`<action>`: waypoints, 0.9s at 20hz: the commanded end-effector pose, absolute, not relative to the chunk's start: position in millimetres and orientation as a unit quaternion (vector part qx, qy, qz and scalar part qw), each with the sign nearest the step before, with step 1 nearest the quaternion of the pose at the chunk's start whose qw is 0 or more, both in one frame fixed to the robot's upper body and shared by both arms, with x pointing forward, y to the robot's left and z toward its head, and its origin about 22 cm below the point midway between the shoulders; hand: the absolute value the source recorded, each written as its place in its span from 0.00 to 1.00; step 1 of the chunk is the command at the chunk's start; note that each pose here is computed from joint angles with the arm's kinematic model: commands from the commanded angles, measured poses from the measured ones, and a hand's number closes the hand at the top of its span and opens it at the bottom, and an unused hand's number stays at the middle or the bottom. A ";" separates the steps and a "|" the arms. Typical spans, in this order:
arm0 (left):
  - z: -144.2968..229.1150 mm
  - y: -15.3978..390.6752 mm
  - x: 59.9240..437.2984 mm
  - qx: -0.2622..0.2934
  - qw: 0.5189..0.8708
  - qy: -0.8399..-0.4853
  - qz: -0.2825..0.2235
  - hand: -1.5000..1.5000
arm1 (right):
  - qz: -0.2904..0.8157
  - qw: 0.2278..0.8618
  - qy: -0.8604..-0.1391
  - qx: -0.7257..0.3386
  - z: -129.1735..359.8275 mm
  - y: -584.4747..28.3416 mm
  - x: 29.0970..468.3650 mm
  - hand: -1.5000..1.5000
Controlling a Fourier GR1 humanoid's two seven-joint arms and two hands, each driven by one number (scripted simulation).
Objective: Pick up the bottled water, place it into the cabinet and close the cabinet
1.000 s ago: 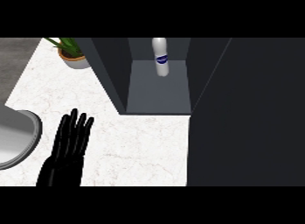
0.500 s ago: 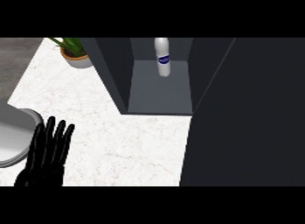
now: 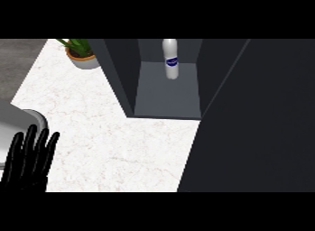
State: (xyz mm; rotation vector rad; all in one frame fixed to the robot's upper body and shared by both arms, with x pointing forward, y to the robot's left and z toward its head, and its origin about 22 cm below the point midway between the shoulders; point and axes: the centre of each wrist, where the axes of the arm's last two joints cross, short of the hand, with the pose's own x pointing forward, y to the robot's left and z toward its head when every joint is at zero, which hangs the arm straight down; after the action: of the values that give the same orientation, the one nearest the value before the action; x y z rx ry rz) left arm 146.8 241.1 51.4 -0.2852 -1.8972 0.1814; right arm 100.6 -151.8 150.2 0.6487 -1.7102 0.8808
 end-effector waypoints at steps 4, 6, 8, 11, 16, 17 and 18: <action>46.5 255.7 141.1 -0.127 0.581 -0.800 0.075 0.00 | 0.378 0.498 -0.737 0.257 165.3 -108.7 103.0 1.00; 53.1 255.4 144.6 -0.131 0.569 -0.809 0.074 0.00 | 0.381 0.490 -0.744 0.249 169.7 -109.1 106.9 1.00; 52.5 257.2 145.1 -0.129 0.574 -0.805 0.075 0.00 | 0.383 0.489 -0.740 0.259 169.5 -106.8 105.8 1.00; 53.8 262.5 143.6 -0.136 0.565 -0.811 0.065 0.00 | 0.390 0.489 -0.737 0.257 168.1 -105.0 114.4 1.00; 50.3 271.7 143.0 -0.135 0.568 -0.809 0.065 0.00 | 0.401 0.491 -0.729 0.259 165.7 -103.2 119.6 1.00; 53.7 270.6 142.2 -0.138 0.566 -0.810 0.067 0.00 | 0.396 0.490 -0.732 0.259 167.2 -104.9 120.4 1.00; 52.7 270.6 140.0 -0.141 0.562 -0.813 0.063 0.00 | 0.399 0.487 -0.733 0.258 166.4 -104.7 123.1 1.00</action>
State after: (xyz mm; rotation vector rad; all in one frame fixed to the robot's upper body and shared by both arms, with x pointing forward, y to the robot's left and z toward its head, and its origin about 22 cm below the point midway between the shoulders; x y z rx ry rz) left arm 140.7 266.6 51.0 -0.3234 -1.8987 0.1591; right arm 110.1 -139.7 165.3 0.6045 -1.7207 1.1526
